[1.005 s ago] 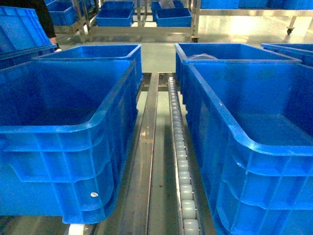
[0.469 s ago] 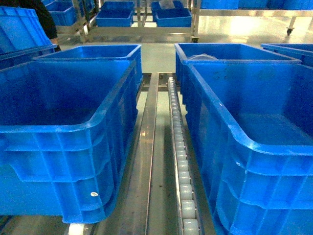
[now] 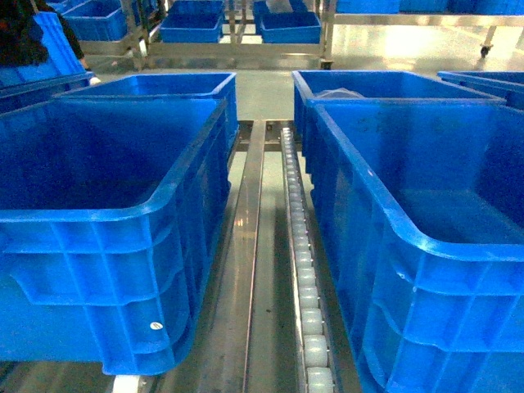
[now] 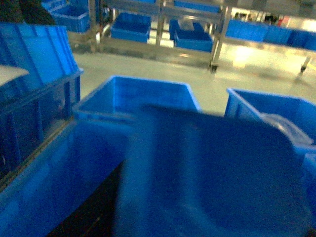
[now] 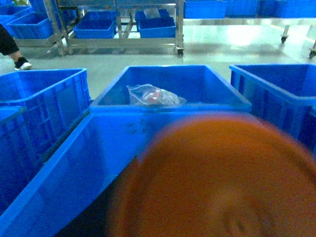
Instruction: Sort blue parts and orange caps into right shelf containers
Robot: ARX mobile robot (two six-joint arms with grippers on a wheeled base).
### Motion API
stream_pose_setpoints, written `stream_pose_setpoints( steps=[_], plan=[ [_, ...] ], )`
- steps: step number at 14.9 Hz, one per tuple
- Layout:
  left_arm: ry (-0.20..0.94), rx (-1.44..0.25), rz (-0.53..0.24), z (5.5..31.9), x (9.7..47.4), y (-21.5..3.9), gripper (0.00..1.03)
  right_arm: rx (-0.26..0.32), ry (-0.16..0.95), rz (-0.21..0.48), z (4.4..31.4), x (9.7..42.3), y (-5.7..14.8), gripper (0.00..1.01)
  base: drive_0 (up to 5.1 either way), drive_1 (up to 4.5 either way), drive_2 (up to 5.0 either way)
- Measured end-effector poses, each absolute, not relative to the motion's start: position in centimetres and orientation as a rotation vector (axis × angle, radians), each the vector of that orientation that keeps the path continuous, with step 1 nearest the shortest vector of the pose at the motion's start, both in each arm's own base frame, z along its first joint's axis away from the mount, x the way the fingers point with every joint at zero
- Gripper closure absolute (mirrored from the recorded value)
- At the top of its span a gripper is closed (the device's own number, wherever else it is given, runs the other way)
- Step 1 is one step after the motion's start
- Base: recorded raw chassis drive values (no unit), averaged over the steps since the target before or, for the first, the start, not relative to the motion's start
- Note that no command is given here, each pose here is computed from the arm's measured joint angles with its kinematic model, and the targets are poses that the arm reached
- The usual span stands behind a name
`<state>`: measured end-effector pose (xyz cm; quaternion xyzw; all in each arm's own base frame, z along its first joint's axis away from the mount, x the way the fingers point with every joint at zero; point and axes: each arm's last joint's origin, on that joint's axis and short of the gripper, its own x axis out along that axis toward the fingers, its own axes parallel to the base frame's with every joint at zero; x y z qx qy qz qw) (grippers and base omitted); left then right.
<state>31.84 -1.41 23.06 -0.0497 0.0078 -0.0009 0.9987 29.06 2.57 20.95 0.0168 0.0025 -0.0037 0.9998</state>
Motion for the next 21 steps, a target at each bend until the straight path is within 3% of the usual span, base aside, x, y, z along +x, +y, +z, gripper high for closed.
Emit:
stream_pose_setpoints(
  steps=[3,4,5,9,10,15,16,18,20,21],
  plan=[
    [-0.093,-0.192,-0.013,25.6,30.0,-1.4,0.13,0.063,-0.017,-0.016,21.7,29.2,2.5,0.12,0.0,0.0,0.0],
    [-0.012,-0.142,-0.004,24.5,29.7,-1.4,0.19,0.035,-0.006,0.002,21.4,28.1,2.4,0.27,0.0,0.0,0.0],
    [0.024,-0.073,0.001,22.8,27.8,-1.2,0.33,0.024,0.003,0.006,20.6,26.3,2.0,0.41,0.0,0.0,0.0],
    [0.011,-0.018,0.006,20.2,22.2,0.1,0.87,0.007,0.009,0.013,18.7,21.2,0.3,0.97,0.0,0.0,0.0],
    [0.021,-0.018,0.001,19.5,21.0,0.0,1.01,0.006,0.008,-0.01,18.4,20.3,-0.1,0.98,0.0,0.0,0.0],
    [0.014,-0.017,0.001,18.0,17.1,0.0,1.01,0.006,0.012,-0.006,17.4,16.5,-0.1,0.98,0.0,0.0,0.0],
    [0.01,-0.017,0.001,17.9,16.5,0.0,1.01,0.006,-0.028,-0.006,17.1,16.0,-0.1,0.98,0.0,0.0,0.0],
    [0.014,-0.017,0.001,17.5,15.4,0.0,1.01,0.006,0.039,-0.006,15.8,14.9,-0.1,0.98,0.0,0.0,0.0],
    [-0.01,-0.017,0.001,16.8,14.5,0.0,1.01,0.006,0.006,-0.006,16.5,14.1,-0.1,0.98,0.0,0.0,0.0],
    [0.031,-0.017,0.001,16.1,14.2,0.0,1.01,0.006,0.005,-0.006,16.6,13.9,-0.1,0.98,0.0,0.0,0.0]
  ],
)
